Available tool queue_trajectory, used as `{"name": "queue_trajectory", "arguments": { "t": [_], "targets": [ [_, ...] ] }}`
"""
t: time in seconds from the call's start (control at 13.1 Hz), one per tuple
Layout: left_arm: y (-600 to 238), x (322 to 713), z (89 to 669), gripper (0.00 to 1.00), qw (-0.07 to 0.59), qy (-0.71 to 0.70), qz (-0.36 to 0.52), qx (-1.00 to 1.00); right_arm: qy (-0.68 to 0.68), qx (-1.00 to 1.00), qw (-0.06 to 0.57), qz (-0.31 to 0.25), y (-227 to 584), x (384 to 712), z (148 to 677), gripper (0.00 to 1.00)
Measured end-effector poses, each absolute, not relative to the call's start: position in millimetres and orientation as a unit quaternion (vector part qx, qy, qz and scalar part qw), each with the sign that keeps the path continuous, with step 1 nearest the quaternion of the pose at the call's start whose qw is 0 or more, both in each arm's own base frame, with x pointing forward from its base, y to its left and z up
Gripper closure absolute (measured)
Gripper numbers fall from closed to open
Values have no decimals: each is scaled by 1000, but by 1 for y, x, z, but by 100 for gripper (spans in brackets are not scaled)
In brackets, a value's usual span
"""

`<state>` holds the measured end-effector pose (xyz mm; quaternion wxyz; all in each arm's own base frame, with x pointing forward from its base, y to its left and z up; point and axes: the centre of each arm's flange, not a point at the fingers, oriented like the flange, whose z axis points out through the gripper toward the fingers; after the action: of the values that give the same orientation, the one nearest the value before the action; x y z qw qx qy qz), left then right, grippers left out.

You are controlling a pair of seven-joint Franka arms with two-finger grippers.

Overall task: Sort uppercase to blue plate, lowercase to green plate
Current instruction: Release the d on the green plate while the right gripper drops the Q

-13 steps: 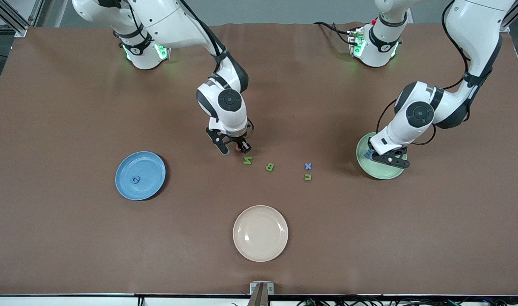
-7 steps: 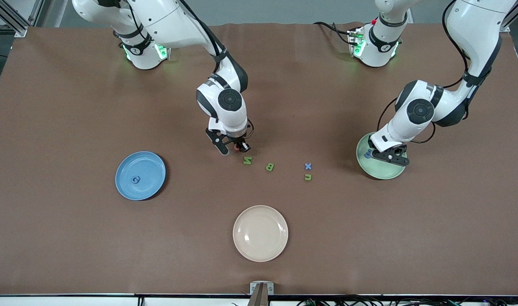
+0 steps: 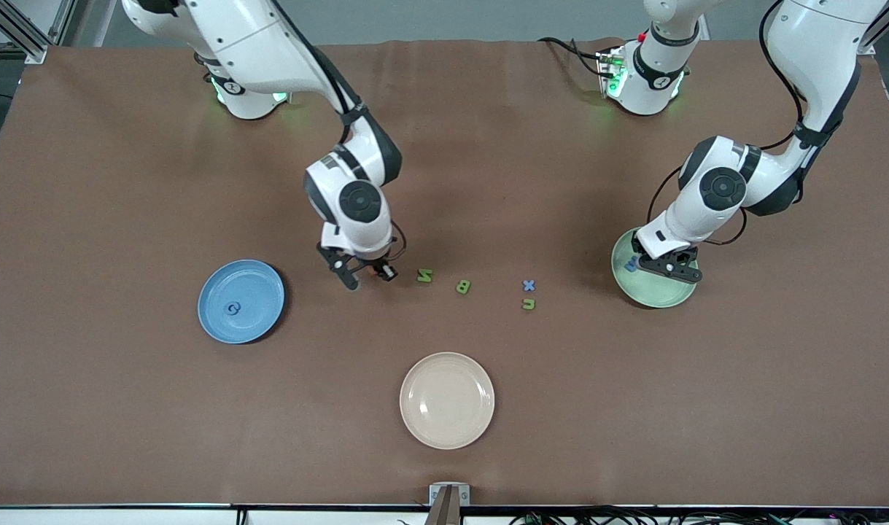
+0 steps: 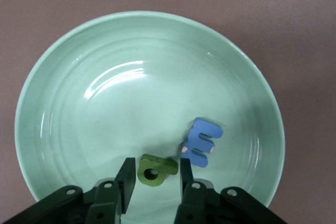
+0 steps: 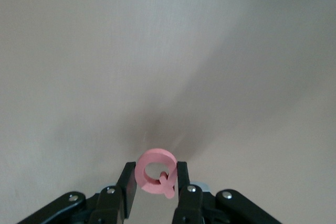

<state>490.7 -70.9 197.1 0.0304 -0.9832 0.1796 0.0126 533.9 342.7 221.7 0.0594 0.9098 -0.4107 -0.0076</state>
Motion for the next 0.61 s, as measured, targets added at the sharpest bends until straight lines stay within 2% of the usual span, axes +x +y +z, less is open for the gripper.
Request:
{"name": "queue_trajectory", "arguments": {
  "t": [0.23,0.38,0.61],
  "targets": [
    [-79,497,205,23,29,188,1,-982,-376,922,79,-43,252,570,283,65],
    [-97,507,220,1,25,181,-20,-983,-364,925,88,-67,199,580,298,65],
    [-145,520,250,0,22,127,-36,-991,-371,920,87,-89,122,589,280,65]
  ]
}}
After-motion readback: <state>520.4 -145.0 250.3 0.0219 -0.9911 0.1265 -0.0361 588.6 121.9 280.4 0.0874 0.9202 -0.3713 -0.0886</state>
